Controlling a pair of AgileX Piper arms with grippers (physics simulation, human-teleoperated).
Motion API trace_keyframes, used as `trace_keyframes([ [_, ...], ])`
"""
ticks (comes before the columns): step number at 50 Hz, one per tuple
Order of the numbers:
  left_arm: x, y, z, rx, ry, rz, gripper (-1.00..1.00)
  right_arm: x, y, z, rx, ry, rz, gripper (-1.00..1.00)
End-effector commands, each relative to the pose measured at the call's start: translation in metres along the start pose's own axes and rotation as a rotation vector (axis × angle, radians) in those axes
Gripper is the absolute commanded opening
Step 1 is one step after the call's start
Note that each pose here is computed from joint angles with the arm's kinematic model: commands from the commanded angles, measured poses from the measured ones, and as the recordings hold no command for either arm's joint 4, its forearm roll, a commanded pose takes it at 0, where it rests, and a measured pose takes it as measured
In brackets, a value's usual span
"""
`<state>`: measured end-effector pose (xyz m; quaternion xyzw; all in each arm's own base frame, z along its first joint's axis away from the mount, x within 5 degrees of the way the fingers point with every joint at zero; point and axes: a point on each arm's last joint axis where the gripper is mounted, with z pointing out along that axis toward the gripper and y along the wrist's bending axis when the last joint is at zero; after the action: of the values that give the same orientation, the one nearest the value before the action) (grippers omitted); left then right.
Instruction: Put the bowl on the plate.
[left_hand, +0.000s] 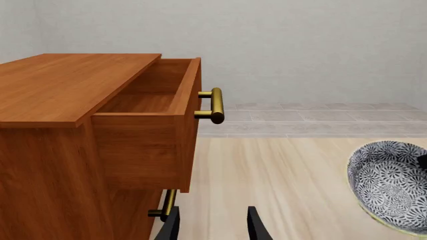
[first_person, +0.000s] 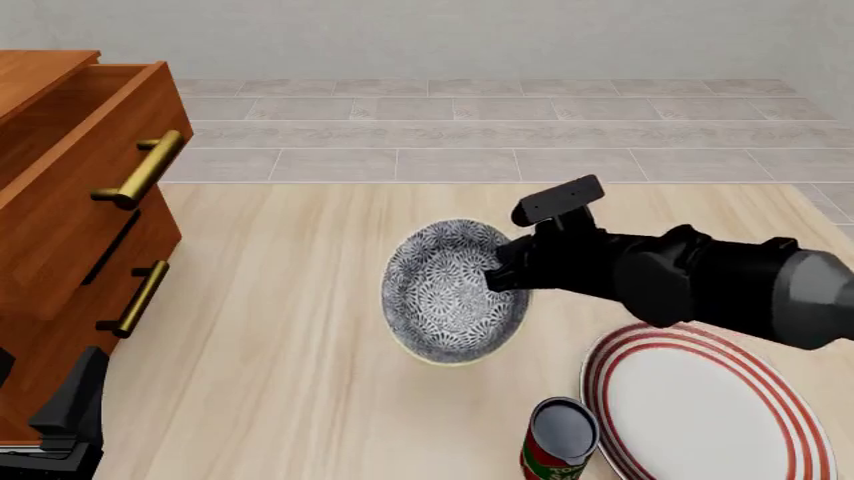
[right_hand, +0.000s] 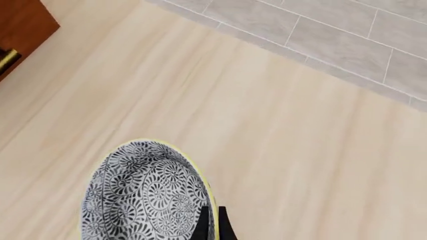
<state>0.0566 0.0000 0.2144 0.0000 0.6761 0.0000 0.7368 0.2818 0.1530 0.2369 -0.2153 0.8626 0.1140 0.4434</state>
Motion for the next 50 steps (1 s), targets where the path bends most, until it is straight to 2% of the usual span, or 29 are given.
trace_keyframes([
  [1,0.0,0.0,0.0,0.0,0.0,0.0,1.0,-0.005,-0.018,-0.022,0.047,-0.04,0.059,-1.0],
  [16,0.0,0.0,0.0,0.0,0.0,0.0,1.0,0.006,-0.038,-0.05,0.111,-0.051,0.095,-1.0],
  [27,0.0,0.0,0.0,0.0,0.0,0.0,1.0,0.019,-0.057,-0.079,0.186,-0.052,0.137,-1.0],
  [50,0.0,0.0,0.0,0.0,0.0,0.0,1.0,0.039,-0.07,-0.119,0.274,-0.033,0.168,-1.0],
])
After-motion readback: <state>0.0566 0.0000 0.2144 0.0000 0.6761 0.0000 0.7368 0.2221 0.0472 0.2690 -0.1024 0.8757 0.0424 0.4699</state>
